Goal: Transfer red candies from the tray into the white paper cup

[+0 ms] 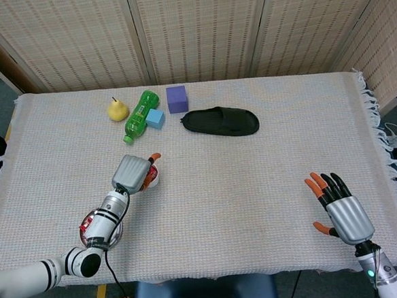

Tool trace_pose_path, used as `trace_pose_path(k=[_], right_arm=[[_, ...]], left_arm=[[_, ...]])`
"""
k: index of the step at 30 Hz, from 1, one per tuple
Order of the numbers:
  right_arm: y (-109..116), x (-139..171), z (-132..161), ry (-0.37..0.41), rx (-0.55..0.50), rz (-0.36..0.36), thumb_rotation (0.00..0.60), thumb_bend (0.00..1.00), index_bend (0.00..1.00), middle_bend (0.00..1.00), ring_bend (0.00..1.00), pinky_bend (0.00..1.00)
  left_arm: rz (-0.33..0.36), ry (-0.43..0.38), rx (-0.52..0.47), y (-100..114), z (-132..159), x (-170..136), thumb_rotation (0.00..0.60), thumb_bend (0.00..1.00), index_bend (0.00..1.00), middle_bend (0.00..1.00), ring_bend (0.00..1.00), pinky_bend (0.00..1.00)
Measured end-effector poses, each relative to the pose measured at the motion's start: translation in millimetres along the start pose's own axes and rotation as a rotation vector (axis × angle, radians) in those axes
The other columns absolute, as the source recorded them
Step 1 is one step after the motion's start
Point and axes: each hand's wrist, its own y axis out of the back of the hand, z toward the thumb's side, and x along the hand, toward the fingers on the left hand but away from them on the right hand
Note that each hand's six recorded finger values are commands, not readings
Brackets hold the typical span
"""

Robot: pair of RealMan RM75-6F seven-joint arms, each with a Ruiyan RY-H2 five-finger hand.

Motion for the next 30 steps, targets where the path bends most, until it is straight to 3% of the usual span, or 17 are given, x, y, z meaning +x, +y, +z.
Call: trace_pose_path(k=[4, 9, 17, 23, 30], right_arm=[[0.8, 1.7, 1.9, 0.010, -0.002, -0.001, 0.600, 0.00, 0.00, 0.00, 0.00, 0.00], [2.0, 4.3, 5.0, 0.029, -0.007, -0.002, 0.600, 0.00, 0.00, 0.00, 0.00, 0.00], [1.6, 9.3, 15.6, 0.073, -0.010, -0.002, 0.600, 0.00, 0.00, 0.00, 0.00, 0.00], [2.0, 12.4, 19.5, 0.092, -0.013, -0.004, 0.600, 0.00, 0.00, 0.00, 0.00, 0.00], [2.5, 14.8, 21.3, 0.101, -0.014, -0.003, 0.600, 0.00, 0.00, 0.00, 0.00, 0.00]], left_arm=[[0.011, -0.018, -0.032, 4.4, 3.0, -11.6, 0.600, 0.43, 0.16, 0.98, 1.00, 1.00], [-0.004, -0.039, -0.108, 1.7, -3.9, -51.9, 0.600, 0.41, 0.18, 0.98, 1.00, 1.00], [-0.105, 0.038, -0.172, -42.6, -50.1, -133.8, 0.600, 0.40, 0.18, 0.98, 1.00, 1.00], [-0.143, 0.108, -0.140, -69.6, -77.2, -160.4, 0.600, 0.39, 0.20, 0.98, 1.00, 1.00], [-0.175, 0.127, -0.094, -89.0, -80.3, -181.3, 0.600, 0.38, 0.23, 0.98, 1.00, 1.00]])
